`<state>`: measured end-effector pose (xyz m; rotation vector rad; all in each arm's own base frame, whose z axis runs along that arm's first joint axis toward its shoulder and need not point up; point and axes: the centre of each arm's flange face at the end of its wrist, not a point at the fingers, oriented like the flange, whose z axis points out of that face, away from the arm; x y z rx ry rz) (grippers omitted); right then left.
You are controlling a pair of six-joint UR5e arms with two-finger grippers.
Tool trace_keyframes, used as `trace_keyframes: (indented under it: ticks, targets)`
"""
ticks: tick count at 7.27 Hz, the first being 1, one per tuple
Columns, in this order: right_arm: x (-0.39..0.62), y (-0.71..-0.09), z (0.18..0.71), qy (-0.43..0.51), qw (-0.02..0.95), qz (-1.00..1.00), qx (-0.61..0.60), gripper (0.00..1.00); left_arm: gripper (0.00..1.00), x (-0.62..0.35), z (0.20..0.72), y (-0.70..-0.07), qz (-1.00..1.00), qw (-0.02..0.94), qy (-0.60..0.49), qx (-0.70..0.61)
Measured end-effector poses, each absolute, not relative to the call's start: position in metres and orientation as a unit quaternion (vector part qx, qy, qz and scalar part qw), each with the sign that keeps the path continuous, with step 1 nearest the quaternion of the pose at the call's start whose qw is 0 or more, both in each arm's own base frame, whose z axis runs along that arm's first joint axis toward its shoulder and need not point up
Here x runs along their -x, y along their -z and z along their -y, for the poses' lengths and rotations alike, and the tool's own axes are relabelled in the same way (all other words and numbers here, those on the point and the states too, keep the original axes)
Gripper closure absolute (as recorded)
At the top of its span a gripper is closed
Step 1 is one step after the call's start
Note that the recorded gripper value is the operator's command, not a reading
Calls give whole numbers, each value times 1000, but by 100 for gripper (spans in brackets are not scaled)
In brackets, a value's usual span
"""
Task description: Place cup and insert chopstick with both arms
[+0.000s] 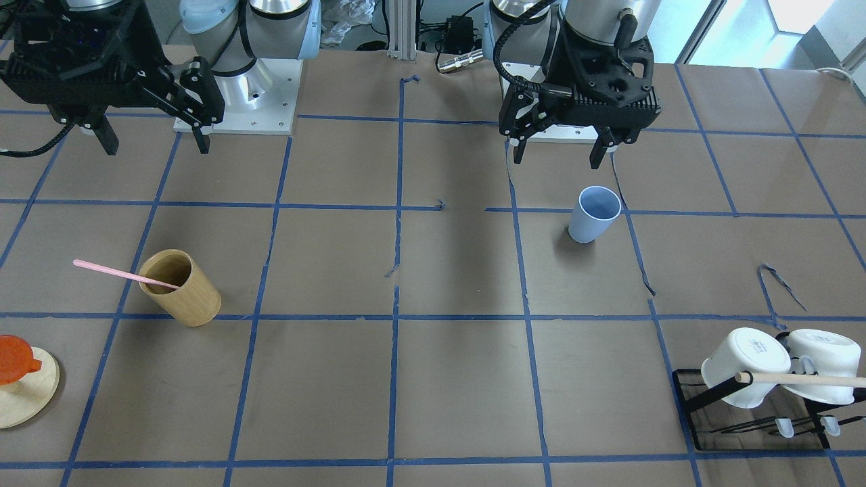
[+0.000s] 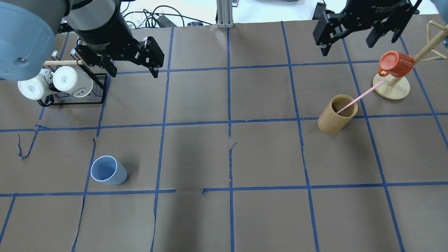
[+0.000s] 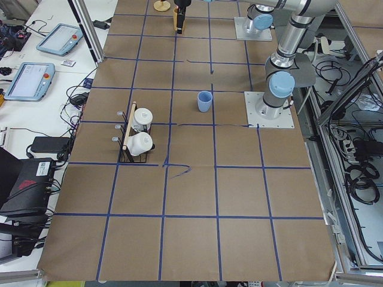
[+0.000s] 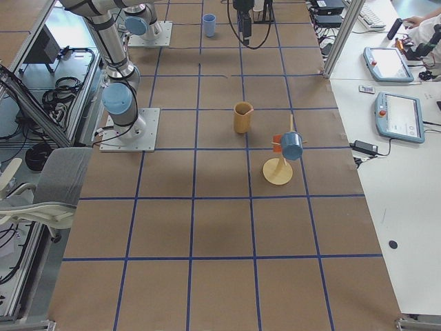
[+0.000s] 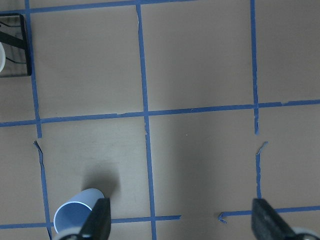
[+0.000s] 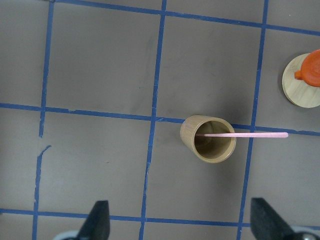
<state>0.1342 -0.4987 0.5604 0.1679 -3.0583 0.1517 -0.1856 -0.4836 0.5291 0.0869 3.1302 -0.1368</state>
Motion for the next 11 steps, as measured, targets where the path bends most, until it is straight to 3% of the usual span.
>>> trace_keyframes:
  ticks: [7,9,11]
  targets:
    - [-135,-559,505,-57,35,995,-77,0,0,182,484,-515,-999,5,29,-30]
    - [-135,-554,519,-71,32,987,-139,1,0,160,476,-464,-999,12,-18,-36]
    - [-115,-537,543,-73,24,958,-276,0,0,117,467,-398,-998,10,-66,-19]
